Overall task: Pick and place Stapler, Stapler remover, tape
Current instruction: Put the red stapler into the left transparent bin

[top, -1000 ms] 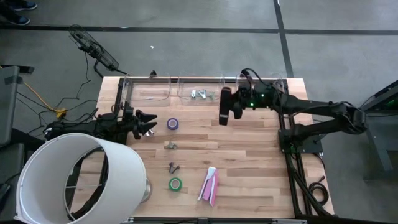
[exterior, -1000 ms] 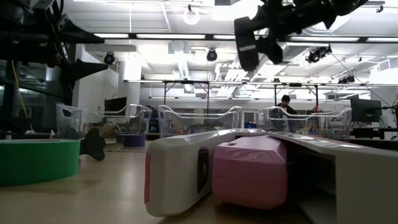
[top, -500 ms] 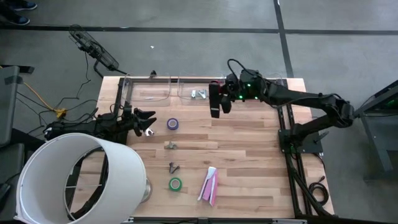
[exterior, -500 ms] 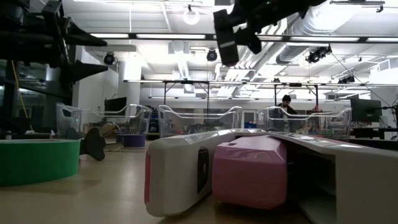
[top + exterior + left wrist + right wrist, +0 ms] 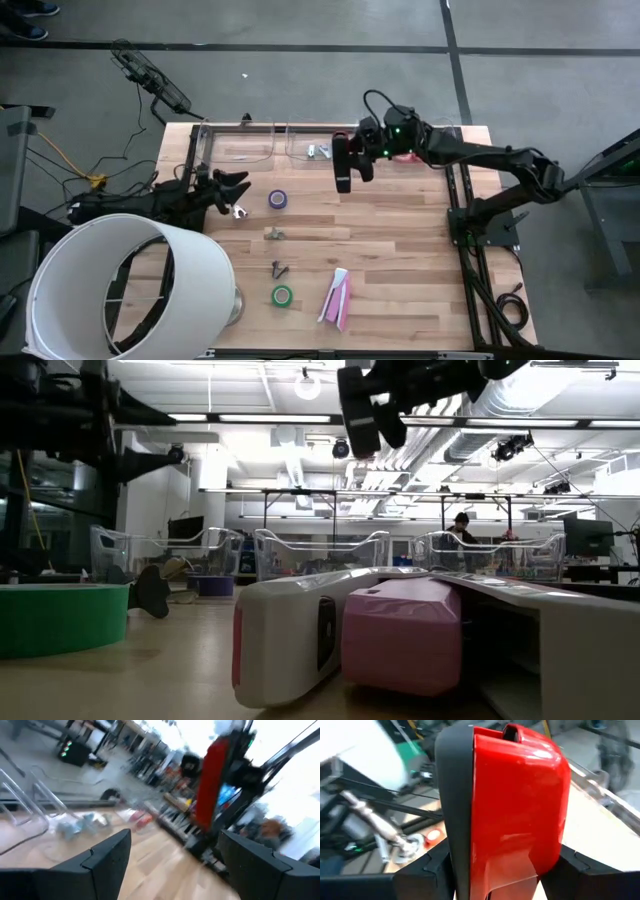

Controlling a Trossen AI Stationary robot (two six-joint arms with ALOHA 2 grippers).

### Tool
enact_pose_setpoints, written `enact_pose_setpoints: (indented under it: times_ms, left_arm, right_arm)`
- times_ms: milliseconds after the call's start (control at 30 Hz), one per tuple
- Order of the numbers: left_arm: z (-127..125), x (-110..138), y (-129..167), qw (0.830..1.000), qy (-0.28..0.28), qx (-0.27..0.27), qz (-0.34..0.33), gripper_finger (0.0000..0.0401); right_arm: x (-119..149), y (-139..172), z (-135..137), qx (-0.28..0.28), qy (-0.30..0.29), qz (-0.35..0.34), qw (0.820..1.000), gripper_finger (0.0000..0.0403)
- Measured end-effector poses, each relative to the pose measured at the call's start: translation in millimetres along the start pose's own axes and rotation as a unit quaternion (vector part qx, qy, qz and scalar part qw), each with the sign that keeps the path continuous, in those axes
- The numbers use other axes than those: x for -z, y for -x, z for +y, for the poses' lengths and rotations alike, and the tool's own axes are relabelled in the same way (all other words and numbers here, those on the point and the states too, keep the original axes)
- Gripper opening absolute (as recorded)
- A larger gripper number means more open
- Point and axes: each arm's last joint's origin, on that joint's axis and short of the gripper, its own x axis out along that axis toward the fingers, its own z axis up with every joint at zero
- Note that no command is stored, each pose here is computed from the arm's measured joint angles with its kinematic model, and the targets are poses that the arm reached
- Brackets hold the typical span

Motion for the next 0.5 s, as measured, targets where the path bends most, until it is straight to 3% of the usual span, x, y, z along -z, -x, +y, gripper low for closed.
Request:
enact_pose_setpoints:
  times_ms: [267,500]
  left_arm:
    - [-21,-14,-26,0.999,-0.016,-0.033,0.007,0.0296]
    - [-52,-19,-74,0.998,-0.026,-0.045,0.022,0.0296]
  right_arm:
    - [-10,8,-8,-0.116,0.017,-0.006,0.993,0.0207]
    - [-17,18,-18,-0.176,0.031,-0.01,0.984,0.0207]
